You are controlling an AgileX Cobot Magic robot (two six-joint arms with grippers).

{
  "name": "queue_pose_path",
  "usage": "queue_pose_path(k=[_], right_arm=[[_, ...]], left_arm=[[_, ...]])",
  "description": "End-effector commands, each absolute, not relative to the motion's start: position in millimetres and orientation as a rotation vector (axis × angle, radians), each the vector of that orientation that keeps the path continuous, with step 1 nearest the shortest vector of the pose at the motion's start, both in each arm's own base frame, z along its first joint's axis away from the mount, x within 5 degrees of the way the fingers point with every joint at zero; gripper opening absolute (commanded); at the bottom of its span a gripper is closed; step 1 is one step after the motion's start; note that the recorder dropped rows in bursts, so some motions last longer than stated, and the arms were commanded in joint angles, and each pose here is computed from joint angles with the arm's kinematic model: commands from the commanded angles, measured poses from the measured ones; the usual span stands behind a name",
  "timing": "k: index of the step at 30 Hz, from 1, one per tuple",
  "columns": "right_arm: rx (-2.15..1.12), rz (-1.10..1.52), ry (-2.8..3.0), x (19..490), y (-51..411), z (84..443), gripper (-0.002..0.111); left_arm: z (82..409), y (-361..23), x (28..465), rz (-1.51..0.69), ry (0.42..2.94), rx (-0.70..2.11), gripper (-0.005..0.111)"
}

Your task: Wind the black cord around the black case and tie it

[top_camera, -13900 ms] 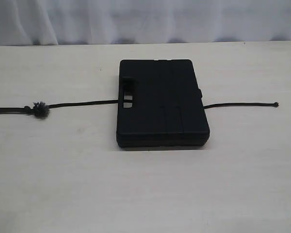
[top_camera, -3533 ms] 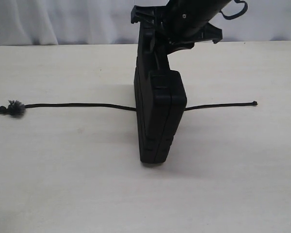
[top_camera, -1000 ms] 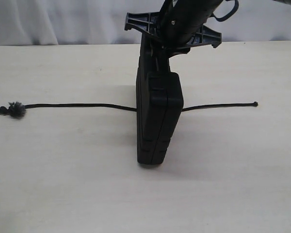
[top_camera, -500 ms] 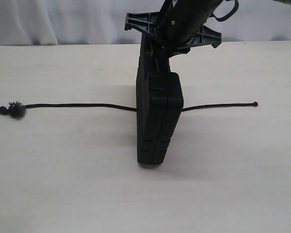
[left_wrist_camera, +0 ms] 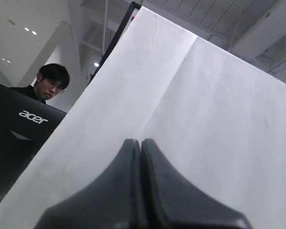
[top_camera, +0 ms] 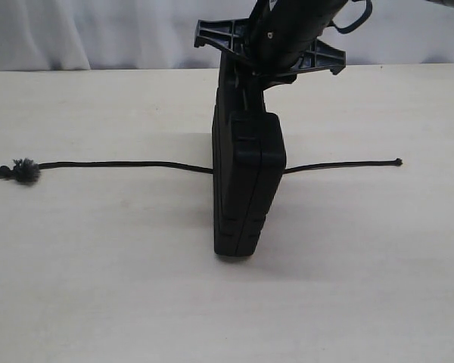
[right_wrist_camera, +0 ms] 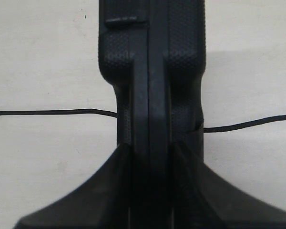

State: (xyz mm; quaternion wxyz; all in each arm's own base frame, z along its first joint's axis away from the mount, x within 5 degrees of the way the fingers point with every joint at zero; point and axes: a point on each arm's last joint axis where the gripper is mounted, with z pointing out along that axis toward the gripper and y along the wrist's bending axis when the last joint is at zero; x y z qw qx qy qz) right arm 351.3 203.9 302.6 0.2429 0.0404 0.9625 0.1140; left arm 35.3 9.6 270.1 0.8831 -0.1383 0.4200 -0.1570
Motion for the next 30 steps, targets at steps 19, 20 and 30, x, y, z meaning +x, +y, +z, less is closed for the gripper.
queue_pose_path(k=[19,20,30], right_arm=[[0.115,0.339,2.617,349.5,206.5,307.0,0.004],[0.115,0.339,2.617,349.5,206.5,307.0,0.004],[0.115,0.339,2.617,349.5,206.5,307.0,0.004]], left_arm=[[342.8,1.7,223.0,0.136,2.209,0.286,0.000],[334.6,4.8,232.3,0.184,2.288,0.326,0.000],[220.9,38.4,323.4,0.620,2.853,0.510,0.000]])
